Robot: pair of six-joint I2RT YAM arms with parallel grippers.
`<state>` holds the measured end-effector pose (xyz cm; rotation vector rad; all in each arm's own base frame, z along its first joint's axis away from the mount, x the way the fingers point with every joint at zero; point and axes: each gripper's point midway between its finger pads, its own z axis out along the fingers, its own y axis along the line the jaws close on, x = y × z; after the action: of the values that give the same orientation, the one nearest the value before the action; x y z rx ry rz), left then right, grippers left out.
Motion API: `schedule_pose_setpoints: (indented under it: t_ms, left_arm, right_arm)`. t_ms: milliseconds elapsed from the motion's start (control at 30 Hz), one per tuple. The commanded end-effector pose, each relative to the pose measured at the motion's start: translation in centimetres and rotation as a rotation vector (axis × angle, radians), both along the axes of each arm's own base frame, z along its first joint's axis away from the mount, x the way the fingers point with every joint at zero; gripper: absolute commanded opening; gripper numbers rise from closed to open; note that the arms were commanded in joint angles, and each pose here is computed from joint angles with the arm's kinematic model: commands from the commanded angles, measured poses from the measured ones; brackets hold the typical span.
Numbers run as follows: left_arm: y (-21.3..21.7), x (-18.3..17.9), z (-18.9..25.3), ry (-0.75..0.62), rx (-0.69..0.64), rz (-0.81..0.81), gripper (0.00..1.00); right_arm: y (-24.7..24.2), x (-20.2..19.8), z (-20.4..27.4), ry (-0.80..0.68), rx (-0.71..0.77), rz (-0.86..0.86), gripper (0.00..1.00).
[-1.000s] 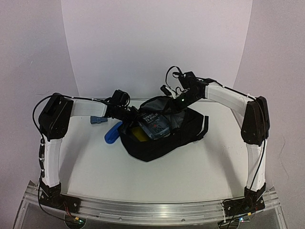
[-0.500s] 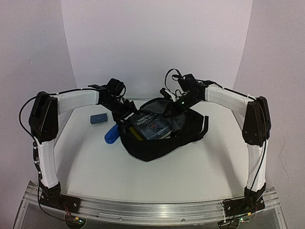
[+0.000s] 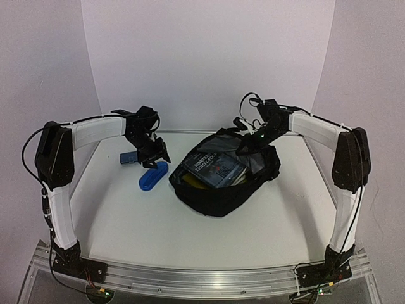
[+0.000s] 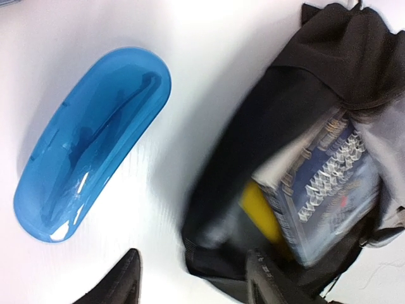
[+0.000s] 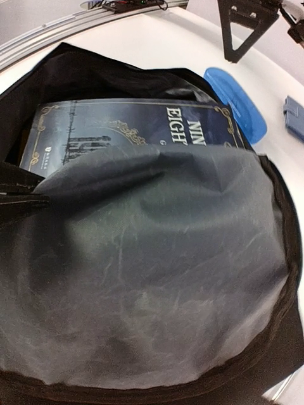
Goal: Pack the student bag
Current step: Adjust the student bag at the center of the board.
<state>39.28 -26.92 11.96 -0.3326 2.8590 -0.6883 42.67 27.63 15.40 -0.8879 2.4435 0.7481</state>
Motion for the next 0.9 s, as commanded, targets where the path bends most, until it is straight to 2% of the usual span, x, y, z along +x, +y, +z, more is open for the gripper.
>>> schedule_pose_setpoints:
  t_ms: [0,100,200,367,433,533,633,733,800,867]
  left_arm:
    - [-1.9,0.9,-0.8,-0.005,-0.017,-0.073,0.46]
    - [-3.5,0.4,-1.2,0.001,-0.022,-0.117,0.47]
    - [-4.9,-0.2,-1.6,0.002,-0.022,-0.167,0.51]
    - [-6.9,-1.3,-2.3,0.005,-0.039,-0.215,0.54]
    - [-6.9,-1.6,-3.1,0.026,-0.030,-0.209,0.52]
    - [-6.7,-1.7,-3.9,0.040,-0.013,-0.201,0.45]
    - [-6.4,-1.5,-4.0,0.041,0.013,-0.200,0.30]
    - [-6.3,-1.2,-3.5,0.027,0.035,-0.206,0.19]
    - [-6.3,-1.1,-3.1,0.017,0.044,-0.212,0.12]
    - [-6.2,-1.1,-2.8,0.017,0.052,-0.219,0.02]
  right_arm:
    - [-1.3,-0.9,1.9,-0.021,-0.008,0.008,0.00]
    - [-1.5,-0.9,1.7,-0.024,-0.024,0.009,0.01]
    - [-1.7,-1.1,1.6,-0.027,-0.032,0.012,0.04]
    - [-1.6,-1.4,2.0,-0.022,-0.019,0.017,0.12]
    - [-1.4,-1.5,2.5,-0.020,-0.004,0.018,0.18]
    - [-1.2,-1.4,3.6,-0.030,0.017,0.019,0.25]
    - [-1.3,-1.1,4.6,-0.045,0.033,0.012,0.31]
    - [-2.4,-0.2,5.1,-0.026,0.064,-0.029,0.40]
    - [-3.3,0.6,5.6,-0.015,0.082,-0.058,0.49]
    - [-4.6,1.6,6.0,-0.012,0.095,-0.102,0.63]
